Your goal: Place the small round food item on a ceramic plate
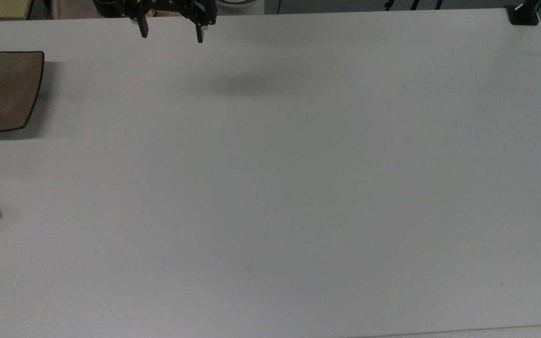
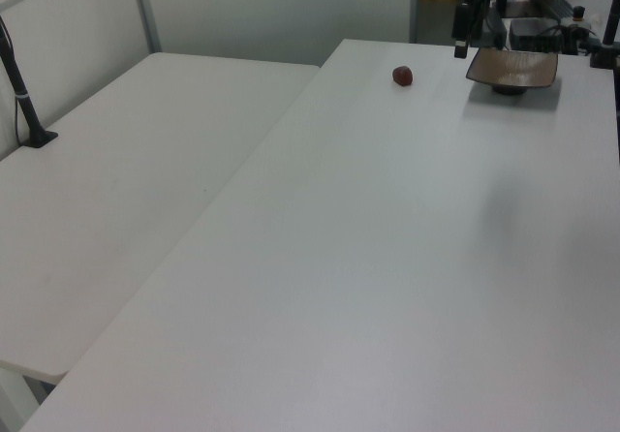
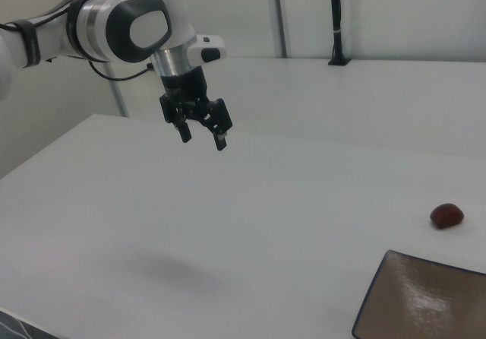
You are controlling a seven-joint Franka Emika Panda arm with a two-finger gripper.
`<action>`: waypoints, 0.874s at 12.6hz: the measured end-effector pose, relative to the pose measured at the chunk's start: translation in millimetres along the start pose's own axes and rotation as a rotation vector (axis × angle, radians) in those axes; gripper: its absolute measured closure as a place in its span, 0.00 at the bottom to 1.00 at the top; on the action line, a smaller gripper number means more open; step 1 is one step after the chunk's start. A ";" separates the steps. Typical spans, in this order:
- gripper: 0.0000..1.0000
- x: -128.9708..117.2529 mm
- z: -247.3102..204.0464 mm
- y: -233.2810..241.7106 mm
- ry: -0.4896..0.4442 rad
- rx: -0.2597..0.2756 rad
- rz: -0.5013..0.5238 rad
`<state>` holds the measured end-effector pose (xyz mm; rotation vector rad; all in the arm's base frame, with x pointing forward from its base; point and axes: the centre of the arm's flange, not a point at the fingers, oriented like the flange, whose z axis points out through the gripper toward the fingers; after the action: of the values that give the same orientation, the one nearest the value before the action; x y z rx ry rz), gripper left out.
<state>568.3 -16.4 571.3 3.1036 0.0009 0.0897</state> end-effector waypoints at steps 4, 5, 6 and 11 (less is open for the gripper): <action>0.00 0.4 -1.9 0.1 0.004 0.000 0.000; 0.00 0.4 -1.9 0.1 0.004 0.000 0.000; 0.00 0.4 -1.9 0.1 0.004 0.000 0.000; 0.00 0.2 -1.7 4.0 0.004 0.000 0.007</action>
<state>568.4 -20.3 573.2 3.1032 -0.0101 0.0955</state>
